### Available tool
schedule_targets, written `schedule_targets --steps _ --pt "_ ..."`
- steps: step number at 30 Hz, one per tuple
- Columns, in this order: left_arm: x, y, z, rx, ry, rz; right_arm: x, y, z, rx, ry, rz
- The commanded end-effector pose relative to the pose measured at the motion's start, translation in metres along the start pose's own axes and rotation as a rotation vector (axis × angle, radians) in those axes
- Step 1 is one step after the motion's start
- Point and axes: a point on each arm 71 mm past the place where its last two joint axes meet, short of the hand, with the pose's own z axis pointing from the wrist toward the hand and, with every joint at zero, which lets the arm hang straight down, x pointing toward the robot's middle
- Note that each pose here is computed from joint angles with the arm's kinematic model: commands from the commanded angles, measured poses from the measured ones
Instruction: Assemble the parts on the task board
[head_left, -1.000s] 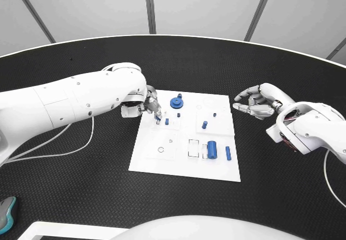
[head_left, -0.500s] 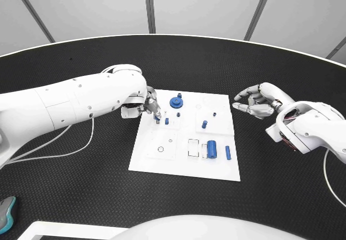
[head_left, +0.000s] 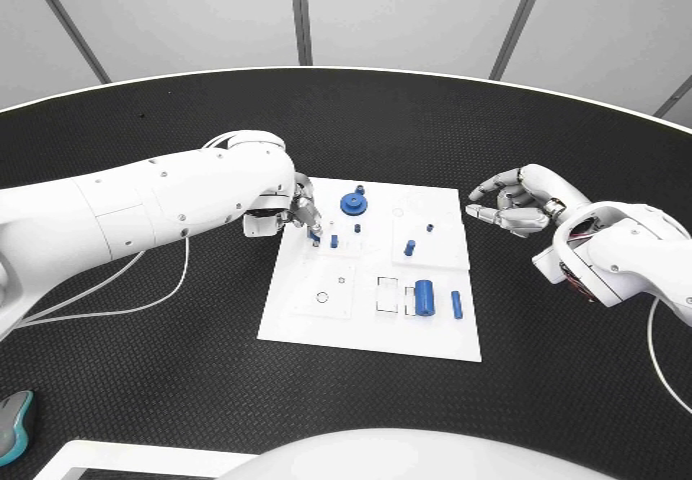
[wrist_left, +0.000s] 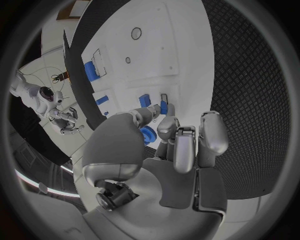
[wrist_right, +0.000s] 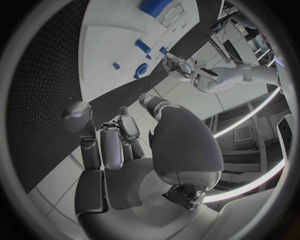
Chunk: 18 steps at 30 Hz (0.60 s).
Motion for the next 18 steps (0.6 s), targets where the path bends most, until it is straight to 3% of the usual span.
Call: schedule_targets --steps 1,18 --pt "0.0010 0.0024 0.0000 -0.032 0.002 0.005 0.0001 0.0000 0.0000 0.000 0.000 0.000" --pt "0.0041 0.0043 -0.0011 -0.034 0.018 0.022 0.0001 0.0000 0.0002 0.000 0.001 0.000"
